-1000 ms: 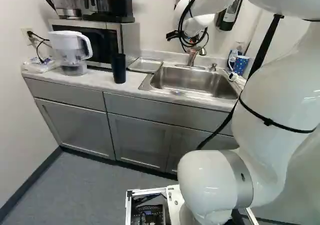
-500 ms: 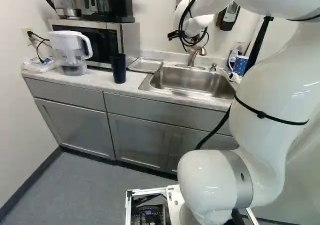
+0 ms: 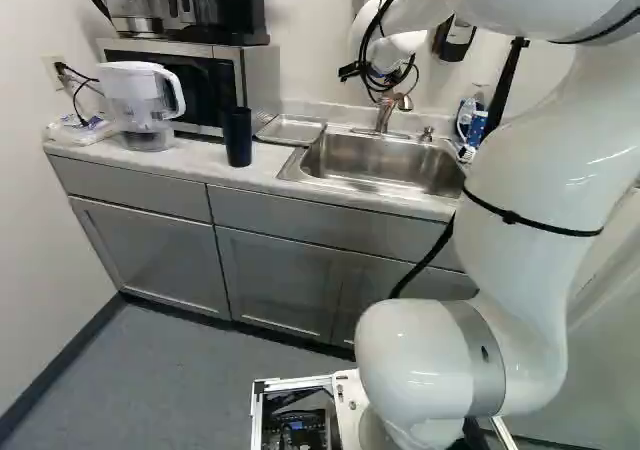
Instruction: Rinse the cup and place it in the tray
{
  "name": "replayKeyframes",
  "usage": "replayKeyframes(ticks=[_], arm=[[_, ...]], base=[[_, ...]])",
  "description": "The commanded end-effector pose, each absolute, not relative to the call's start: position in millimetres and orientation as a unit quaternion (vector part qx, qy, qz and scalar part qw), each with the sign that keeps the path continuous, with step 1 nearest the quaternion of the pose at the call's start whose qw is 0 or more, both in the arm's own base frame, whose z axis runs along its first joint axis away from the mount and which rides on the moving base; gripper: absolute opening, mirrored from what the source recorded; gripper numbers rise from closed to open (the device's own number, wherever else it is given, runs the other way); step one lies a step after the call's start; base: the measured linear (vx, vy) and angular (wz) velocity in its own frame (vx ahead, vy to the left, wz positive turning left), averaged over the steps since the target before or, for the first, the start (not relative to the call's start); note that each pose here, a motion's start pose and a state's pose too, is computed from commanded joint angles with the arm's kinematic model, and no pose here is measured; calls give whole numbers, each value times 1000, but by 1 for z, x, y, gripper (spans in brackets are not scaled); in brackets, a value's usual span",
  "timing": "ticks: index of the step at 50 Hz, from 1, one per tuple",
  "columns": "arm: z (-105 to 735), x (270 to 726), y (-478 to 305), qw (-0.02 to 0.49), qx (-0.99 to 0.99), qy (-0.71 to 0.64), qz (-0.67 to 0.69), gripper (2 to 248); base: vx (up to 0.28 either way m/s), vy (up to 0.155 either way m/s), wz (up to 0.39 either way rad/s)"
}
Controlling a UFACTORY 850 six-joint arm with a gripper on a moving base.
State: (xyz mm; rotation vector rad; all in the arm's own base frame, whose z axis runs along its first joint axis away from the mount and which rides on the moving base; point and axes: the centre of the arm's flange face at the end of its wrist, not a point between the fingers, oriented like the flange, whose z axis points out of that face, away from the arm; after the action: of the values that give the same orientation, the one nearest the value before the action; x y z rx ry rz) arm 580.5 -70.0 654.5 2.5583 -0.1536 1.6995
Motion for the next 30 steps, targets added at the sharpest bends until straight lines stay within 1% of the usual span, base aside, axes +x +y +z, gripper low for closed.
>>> replayKeyframes(ticks=[30], arm=[[651,604,-87,39,837,-60,542,247]], base=[[0,0,0]])
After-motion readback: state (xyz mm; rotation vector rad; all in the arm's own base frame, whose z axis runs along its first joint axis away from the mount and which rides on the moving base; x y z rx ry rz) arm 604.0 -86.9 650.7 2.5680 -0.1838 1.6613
